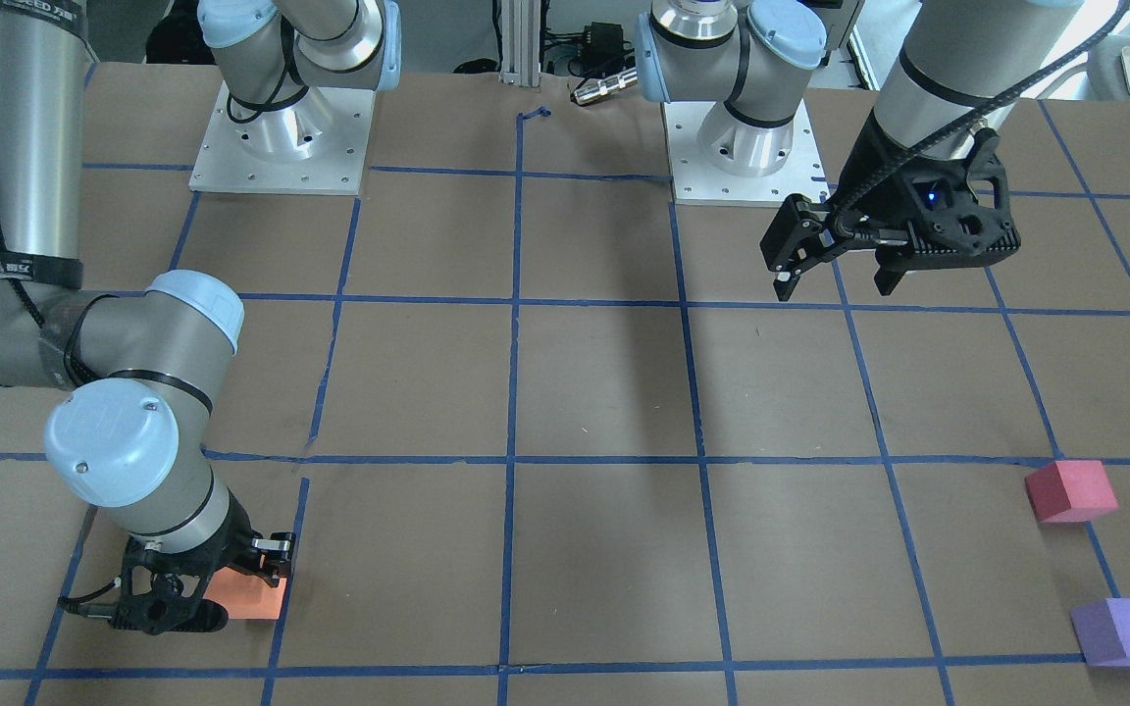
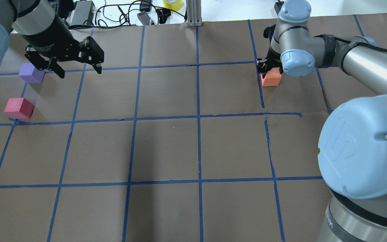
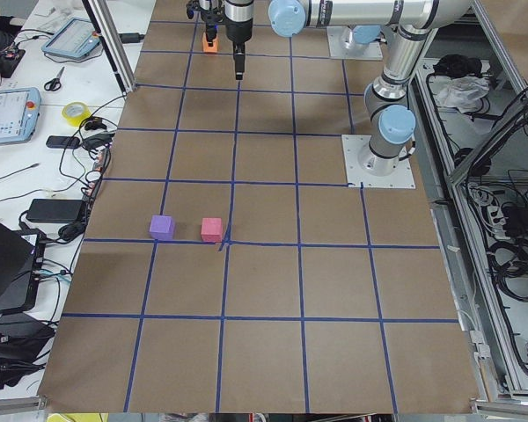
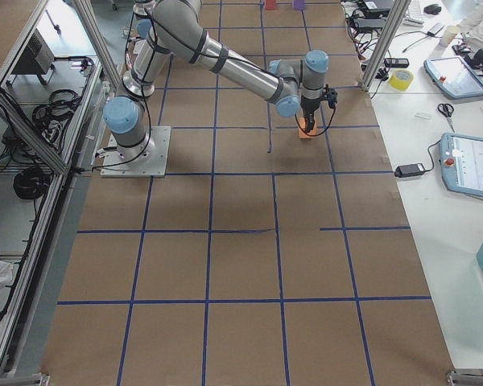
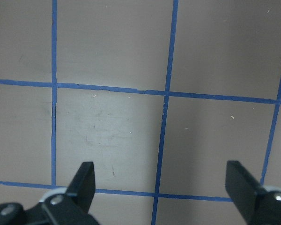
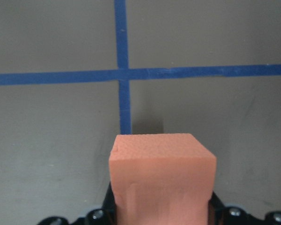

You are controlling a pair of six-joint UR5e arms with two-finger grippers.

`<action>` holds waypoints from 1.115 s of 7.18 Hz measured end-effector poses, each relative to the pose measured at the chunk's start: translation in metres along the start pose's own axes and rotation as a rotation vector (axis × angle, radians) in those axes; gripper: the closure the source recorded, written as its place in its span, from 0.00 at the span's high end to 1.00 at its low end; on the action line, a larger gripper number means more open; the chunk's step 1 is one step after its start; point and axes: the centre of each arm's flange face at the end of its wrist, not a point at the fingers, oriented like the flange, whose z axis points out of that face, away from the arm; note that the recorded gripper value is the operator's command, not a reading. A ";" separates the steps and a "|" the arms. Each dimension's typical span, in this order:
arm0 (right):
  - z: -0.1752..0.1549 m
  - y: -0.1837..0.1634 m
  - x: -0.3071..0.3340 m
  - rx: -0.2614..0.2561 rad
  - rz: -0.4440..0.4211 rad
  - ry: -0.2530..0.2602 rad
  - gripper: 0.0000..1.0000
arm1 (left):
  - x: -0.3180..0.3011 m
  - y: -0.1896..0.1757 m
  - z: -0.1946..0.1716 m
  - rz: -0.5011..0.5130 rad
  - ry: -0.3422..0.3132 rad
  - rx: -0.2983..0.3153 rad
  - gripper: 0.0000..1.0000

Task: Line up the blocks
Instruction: 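Carry the orange cube with the right gripper toward the table center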

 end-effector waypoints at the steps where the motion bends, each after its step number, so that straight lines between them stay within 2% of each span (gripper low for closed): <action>1: -0.022 0.000 -0.036 0.025 0.031 -0.033 0.20 | 0.000 0.000 0.000 0.000 0.000 0.000 1.00; 2: -0.040 0.006 -0.086 0.039 0.033 -0.053 0.21 | 0.000 0.000 0.000 0.000 0.000 0.000 1.00; 3: -0.052 0.022 -0.140 0.040 0.035 -0.068 0.25 | 0.000 0.000 0.000 0.000 0.000 0.000 1.00; 4: -0.057 0.042 -0.189 0.035 0.035 -0.079 0.24 | 0.000 0.000 0.000 0.000 -0.001 0.000 1.00; 6: -0.045 0.075 -0.250 0.014 -0.012 -0.074 0.24 | 0.000 0.000 0.000 0.000 -0.001 -0.001 1.00; 8: -0.010 0.084 -0.269 -0.007 -0.042 -0.033 0.21 | 0.000 0.000 0.001 0.000 -0.001 -0.001 1.00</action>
